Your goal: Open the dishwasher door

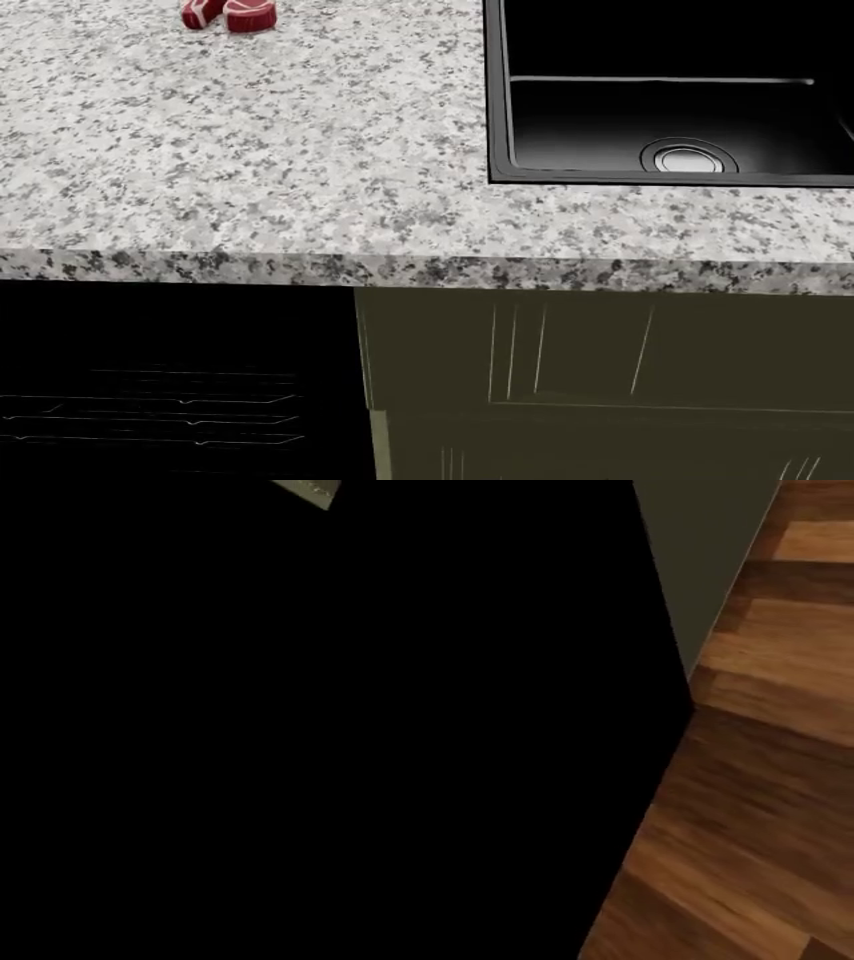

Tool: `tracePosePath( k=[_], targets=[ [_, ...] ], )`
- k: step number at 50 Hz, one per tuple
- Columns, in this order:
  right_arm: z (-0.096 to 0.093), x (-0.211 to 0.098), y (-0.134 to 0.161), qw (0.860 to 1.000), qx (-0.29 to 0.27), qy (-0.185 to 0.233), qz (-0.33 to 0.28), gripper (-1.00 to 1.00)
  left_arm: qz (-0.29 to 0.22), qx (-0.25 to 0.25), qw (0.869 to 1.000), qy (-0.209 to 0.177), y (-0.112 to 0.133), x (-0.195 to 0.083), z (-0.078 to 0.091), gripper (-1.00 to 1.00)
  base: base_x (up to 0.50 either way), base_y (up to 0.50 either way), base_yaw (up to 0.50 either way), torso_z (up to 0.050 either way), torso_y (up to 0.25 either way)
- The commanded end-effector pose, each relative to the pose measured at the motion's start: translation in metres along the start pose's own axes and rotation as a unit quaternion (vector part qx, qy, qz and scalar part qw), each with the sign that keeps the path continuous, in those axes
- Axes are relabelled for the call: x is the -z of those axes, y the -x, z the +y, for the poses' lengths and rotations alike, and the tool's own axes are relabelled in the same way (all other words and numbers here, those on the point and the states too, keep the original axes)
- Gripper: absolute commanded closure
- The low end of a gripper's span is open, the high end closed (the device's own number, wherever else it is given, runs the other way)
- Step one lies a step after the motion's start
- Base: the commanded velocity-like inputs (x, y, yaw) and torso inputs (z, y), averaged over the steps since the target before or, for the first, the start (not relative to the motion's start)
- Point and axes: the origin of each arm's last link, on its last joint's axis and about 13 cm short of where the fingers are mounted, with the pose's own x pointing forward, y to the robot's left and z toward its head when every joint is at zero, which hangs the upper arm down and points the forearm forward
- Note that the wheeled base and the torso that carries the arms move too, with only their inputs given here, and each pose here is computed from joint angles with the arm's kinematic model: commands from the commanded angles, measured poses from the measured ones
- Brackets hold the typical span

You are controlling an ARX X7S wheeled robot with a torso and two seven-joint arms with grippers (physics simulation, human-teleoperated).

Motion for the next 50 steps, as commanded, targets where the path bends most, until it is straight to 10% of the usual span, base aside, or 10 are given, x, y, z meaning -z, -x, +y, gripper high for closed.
tracePosePath(
  k=[1,50],
  targets=[
    [0.003,0.001,-0.003,1.0,-0.006,0.001,0.001,-1.0,0.084,0.051,0.995,0.034,0.009,0.023,-0.019,1.0,0.0,0.0,0.0,-0.01,0.0],
    [0.003,0.002,-0.002,1.0,-0.005,-0.005,0.001,-1.0,0.148,0.191,0.966,0.093,0.059,0.032,-0.092,1.0,0.0,0.01,0.0,0.0,0.0]
  ],
)
